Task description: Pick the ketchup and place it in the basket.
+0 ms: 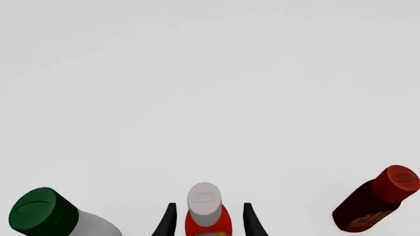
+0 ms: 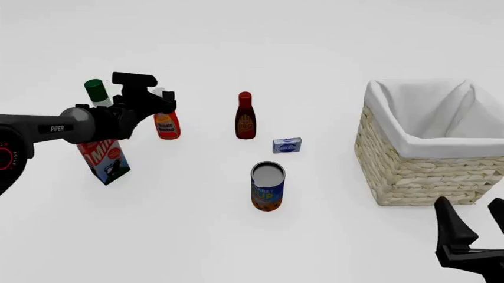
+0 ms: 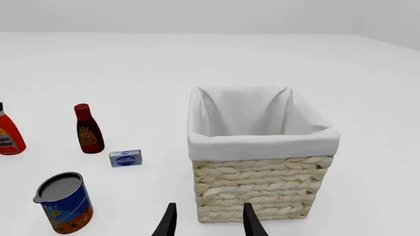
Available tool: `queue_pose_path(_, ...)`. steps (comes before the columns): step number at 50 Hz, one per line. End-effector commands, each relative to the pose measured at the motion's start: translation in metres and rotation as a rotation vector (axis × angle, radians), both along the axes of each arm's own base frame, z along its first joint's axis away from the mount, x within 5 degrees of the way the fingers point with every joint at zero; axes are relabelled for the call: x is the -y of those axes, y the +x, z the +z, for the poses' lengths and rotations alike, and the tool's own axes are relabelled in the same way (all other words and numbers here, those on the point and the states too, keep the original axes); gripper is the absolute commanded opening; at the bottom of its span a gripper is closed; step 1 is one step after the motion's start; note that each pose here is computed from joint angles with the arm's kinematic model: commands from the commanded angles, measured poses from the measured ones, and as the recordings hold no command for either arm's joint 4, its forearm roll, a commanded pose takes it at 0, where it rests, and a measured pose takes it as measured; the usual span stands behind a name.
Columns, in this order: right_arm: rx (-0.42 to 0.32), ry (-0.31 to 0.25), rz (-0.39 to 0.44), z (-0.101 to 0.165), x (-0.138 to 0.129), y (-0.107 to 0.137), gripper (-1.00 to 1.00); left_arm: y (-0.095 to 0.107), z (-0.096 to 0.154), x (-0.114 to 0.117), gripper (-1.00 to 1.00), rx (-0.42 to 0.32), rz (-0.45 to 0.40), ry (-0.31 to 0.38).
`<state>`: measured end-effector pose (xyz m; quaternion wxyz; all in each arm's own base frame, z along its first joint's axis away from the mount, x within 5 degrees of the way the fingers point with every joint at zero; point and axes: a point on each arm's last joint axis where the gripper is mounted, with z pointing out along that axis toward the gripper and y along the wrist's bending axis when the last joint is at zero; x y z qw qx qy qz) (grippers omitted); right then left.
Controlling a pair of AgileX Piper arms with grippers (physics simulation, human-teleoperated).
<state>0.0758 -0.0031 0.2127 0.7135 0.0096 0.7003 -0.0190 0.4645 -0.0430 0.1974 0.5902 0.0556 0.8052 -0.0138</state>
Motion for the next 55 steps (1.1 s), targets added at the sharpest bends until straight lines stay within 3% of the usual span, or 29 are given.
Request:
queue_pose_path(1, -0.008, 0.0, 0.0, 0.0, 0.0, 0.002, 1.0, 0.006, -0.004, 0.001, 1.0, -0.001, -0.001, -0.003)
queue_pose_path(55, -0.028, 0.008, 0.0, -0.001, 0.0, 0.009, 1.0, 0.024, -0.035, -0.003, 1.0, -0.039, 0.014, -0.008)
